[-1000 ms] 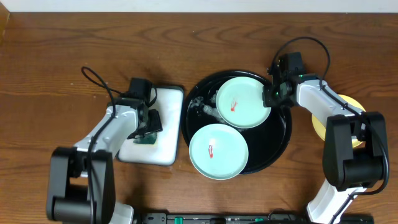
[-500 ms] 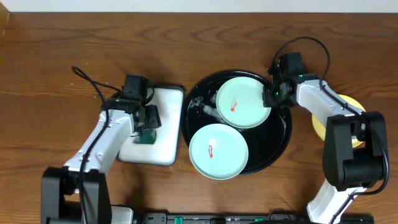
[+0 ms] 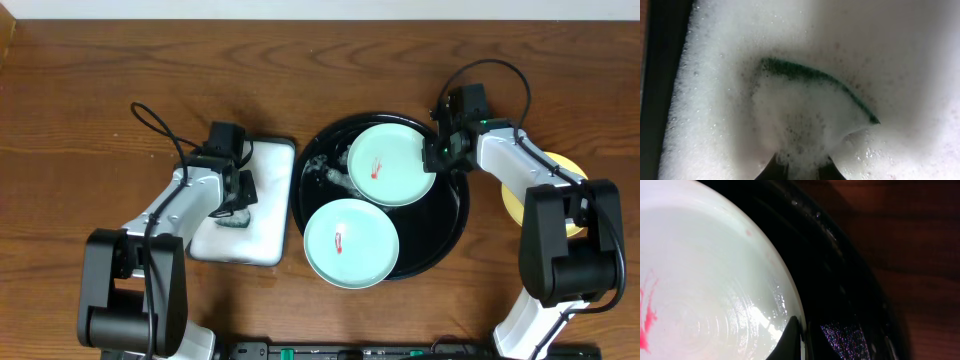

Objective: Clean dirty plates on tray and stack at the side
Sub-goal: 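Pick up the sponge from the white tray with the left gripper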

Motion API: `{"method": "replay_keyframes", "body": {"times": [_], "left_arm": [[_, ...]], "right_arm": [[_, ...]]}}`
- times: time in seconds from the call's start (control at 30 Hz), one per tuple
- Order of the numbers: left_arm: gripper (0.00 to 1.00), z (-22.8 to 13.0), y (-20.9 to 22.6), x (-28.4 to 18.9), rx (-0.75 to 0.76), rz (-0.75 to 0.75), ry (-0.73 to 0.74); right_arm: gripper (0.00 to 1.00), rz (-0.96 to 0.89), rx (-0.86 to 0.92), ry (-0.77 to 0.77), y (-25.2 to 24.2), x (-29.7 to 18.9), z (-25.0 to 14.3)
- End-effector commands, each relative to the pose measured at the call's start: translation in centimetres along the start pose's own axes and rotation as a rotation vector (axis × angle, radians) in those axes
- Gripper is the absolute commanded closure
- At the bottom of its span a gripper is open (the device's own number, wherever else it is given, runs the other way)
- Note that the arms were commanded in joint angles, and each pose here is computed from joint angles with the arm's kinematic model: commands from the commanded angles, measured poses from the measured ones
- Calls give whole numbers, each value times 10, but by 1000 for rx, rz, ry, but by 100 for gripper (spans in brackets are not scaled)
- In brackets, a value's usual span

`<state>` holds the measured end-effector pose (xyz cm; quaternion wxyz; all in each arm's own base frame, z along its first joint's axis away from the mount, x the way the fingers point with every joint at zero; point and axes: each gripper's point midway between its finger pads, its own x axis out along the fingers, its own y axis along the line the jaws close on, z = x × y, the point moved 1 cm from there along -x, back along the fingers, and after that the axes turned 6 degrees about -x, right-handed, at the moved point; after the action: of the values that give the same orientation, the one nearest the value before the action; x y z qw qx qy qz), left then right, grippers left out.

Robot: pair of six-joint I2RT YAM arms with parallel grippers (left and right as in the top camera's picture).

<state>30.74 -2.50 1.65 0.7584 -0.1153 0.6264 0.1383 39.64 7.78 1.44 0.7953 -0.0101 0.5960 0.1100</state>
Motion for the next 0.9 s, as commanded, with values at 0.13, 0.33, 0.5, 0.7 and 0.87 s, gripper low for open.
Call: {"method": "replay_keyframes", "body": {"times": [0.13, 0.33, 0.5, 0.7, 0.87], "left_arm": [[92, 20, -12, -48, 26, -32, -3], [92, 35, -46, -81, 74, -167, -83], [93, 38, -68, -83, 127, -186, -139], [93, 41, -61, -66, 143, -80, -160], [93, 32, -61, -42, 150, -57, -94]], "right_arm": [[99, -12, 7, 82, -1, 14, -22], [99, -12, 8, 85, -1, 14, -23], [99, -12, 8, 87, -1, 14, -23], [99, -12, 8, 87, -1, 14, -23], [99, -11, 8, 87, -1, 14, -23]]}}
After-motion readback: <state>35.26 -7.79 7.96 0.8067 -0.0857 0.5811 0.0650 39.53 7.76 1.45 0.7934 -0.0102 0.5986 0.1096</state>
